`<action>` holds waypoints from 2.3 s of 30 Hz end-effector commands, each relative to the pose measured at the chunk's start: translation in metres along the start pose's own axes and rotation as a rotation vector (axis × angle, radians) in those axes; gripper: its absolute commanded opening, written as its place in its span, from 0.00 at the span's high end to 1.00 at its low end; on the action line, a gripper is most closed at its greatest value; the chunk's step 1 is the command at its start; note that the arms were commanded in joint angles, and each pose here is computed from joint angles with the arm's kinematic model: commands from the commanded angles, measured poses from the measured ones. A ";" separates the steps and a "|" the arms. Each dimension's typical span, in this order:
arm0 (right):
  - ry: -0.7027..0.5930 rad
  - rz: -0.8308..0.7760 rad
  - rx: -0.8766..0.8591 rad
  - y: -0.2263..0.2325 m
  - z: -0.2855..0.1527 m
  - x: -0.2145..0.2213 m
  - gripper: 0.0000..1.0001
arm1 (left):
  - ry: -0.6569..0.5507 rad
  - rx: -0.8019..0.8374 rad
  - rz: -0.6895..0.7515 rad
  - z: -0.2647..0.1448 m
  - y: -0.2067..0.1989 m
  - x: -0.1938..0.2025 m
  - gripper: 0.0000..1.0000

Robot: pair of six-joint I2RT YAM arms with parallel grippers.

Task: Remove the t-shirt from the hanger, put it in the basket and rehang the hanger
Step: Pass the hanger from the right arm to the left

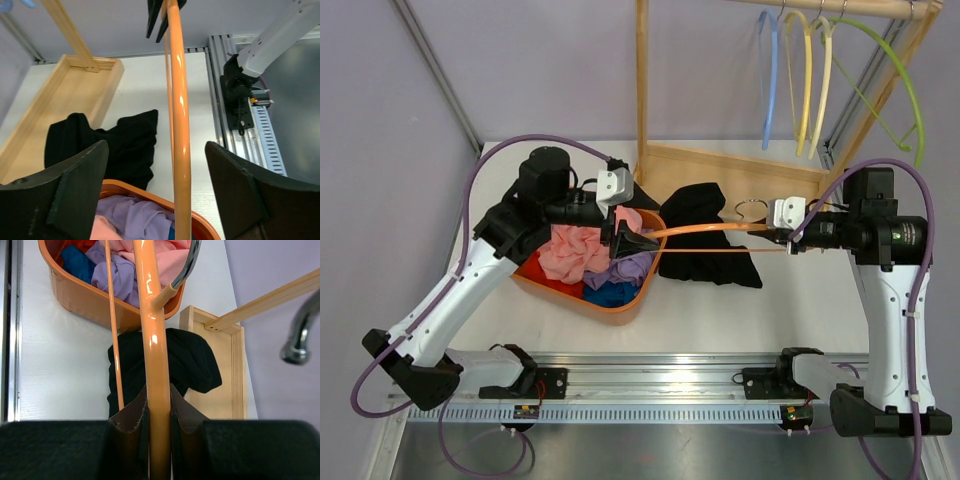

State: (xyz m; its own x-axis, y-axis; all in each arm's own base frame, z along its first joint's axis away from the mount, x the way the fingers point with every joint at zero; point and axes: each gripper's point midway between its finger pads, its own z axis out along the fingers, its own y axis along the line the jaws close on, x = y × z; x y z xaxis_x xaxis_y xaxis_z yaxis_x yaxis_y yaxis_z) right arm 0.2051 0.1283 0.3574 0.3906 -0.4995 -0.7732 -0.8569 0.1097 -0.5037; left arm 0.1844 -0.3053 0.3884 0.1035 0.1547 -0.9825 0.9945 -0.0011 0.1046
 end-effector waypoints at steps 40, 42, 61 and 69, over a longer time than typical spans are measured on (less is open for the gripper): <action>-0.191 0.409 -0.081 -0.001 0.031 -0.041 0.29 | 0.164 0.010 -0.080 0.005 -0.036 0.016 1.00; -0.190 0.412 -0.069 -0.005 0.030 -0.044 0.27 | 0.146 -0.021 -0.114 -0.002 -0.034 0.015 1.00; 0.004 0.690 0.520 -0.093 -0.028 0.013 0.20 | 0.025 -0.621 -0.498 -0.074 0.081 -0.004 1.00; 0.010 0.773 0.541 -0.081 -0.031 0.034 0.20 | -0.142 -0.700 -0.436 -0.052 0.160 -0.054 1.00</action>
State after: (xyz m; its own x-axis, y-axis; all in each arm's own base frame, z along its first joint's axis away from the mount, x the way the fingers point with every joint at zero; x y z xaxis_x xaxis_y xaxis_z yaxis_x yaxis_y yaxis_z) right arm 0.2784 0.0766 0.3806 -0.2326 -0.1610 -0.9591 -0.6230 0.7820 0.0198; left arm 0.3033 -0.2532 0.4032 -0.4020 0.0214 -0.9154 0.7076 0.6417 -0.2958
